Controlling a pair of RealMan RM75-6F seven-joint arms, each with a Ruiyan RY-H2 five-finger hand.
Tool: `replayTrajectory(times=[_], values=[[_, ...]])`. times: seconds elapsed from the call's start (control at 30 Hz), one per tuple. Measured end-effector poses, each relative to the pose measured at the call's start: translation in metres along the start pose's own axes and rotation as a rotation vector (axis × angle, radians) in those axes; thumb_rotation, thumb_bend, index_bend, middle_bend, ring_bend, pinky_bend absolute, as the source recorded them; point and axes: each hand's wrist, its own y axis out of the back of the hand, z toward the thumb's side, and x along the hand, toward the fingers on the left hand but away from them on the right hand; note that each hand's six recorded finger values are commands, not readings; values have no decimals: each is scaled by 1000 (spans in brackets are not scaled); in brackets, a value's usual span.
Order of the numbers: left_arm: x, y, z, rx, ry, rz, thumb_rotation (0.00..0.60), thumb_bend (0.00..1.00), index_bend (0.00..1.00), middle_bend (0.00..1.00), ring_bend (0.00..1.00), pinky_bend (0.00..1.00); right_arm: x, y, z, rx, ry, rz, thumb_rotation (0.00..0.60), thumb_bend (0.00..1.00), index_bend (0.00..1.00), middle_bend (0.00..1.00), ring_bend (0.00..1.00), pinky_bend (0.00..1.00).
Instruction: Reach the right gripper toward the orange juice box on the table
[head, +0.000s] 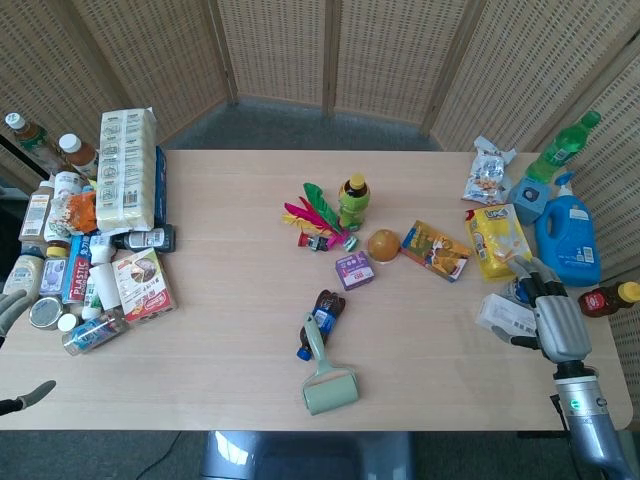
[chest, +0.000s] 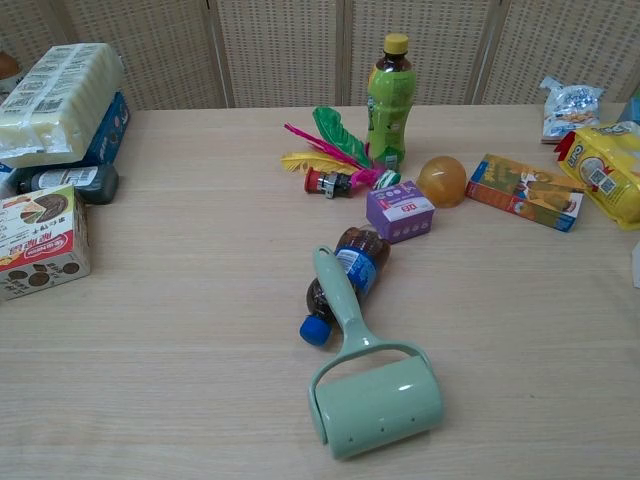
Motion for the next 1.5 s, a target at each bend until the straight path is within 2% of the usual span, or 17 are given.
replayTrajectory(times=[0.2,0.4,0.53,0.7,0.87,1.03,1.33,1.5], values=[[1,1,0,-2,-3,7,600,0,0,0,0,0,0,-5,1,-1,2,15,600,45,85,90,0,0],[4,-2,-1,1,0,2,600,0,0,0,0,0,-9,-18,20,-56,29,44,600,43,6,77,0,0],[8,-5,-2,6,-3,1,600,0,0,0,0,0,-30,-36,40,-63,69,100,600,44,0,4,0,0],[12,-7,-6,2,16,-3,600,0,0,0,0,0,-66,-61,62,-67,87,171,600,44,0,0,0,0],[14,-7,-9,-15,27,-7,600,0,0,0,0,0,-104,-85,73,-36,66,247,600,46,0,0,0,0],[18,-7,-15,-15,48,-10,600,0,0,0,0,0,-136,-106,77,-16,20,290,600,47,0,0,0,0],[21,-5,-23,-11,70,-4,600,0,0,0,0,0,-163,-132,70,-5,-63,326,600,46,0,0,0,0],[22,-5,-25,-8,78,-3,600,0,0,0,0,0,-173,-139,66,-3,-96,327,600,46,0,0,0,0]])
